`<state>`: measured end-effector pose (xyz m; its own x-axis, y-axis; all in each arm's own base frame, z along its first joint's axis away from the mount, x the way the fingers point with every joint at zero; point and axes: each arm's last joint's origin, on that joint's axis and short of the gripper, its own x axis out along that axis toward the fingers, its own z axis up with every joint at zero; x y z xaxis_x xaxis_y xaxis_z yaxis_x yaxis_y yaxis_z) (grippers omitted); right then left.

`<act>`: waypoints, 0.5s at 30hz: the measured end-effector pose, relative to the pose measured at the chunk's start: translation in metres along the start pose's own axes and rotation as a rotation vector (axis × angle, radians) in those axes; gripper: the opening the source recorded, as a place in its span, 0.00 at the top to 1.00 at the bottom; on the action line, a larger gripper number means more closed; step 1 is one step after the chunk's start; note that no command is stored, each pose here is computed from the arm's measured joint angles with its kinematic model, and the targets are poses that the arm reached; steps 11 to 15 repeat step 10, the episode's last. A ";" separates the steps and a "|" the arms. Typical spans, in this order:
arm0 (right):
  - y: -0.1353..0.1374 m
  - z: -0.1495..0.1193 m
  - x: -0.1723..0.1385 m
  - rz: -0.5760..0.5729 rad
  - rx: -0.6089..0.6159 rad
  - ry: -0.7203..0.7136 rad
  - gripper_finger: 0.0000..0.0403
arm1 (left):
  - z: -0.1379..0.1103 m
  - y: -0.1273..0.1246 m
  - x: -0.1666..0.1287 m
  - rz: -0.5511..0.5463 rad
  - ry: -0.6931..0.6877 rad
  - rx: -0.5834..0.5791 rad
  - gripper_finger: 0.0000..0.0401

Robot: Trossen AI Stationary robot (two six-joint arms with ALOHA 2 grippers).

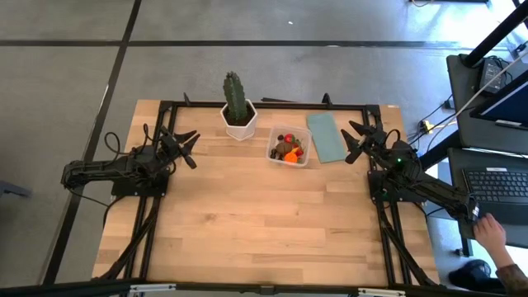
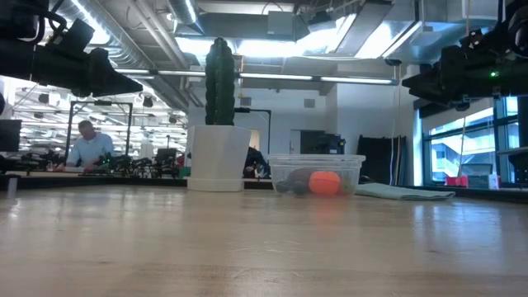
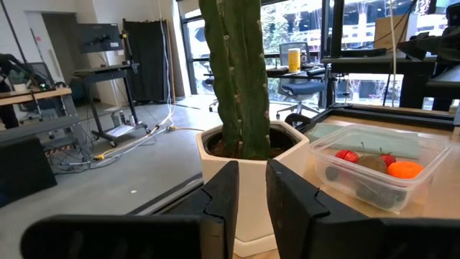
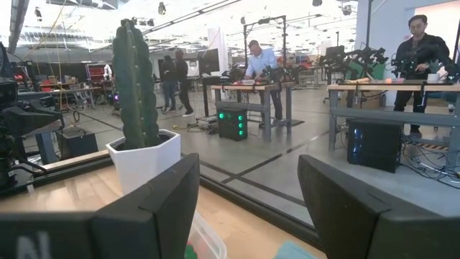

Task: Pick and placing Produce into tupperware
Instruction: Return to Home Position

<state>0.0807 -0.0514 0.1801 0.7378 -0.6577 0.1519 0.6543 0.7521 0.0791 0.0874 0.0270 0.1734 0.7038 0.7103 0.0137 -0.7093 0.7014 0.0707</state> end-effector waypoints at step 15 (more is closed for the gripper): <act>0.000 0.000 0.000 0.000 0.000 0.000 0.41 | 0.000 0.000 0.000 0.000 0.000 0.000 0.88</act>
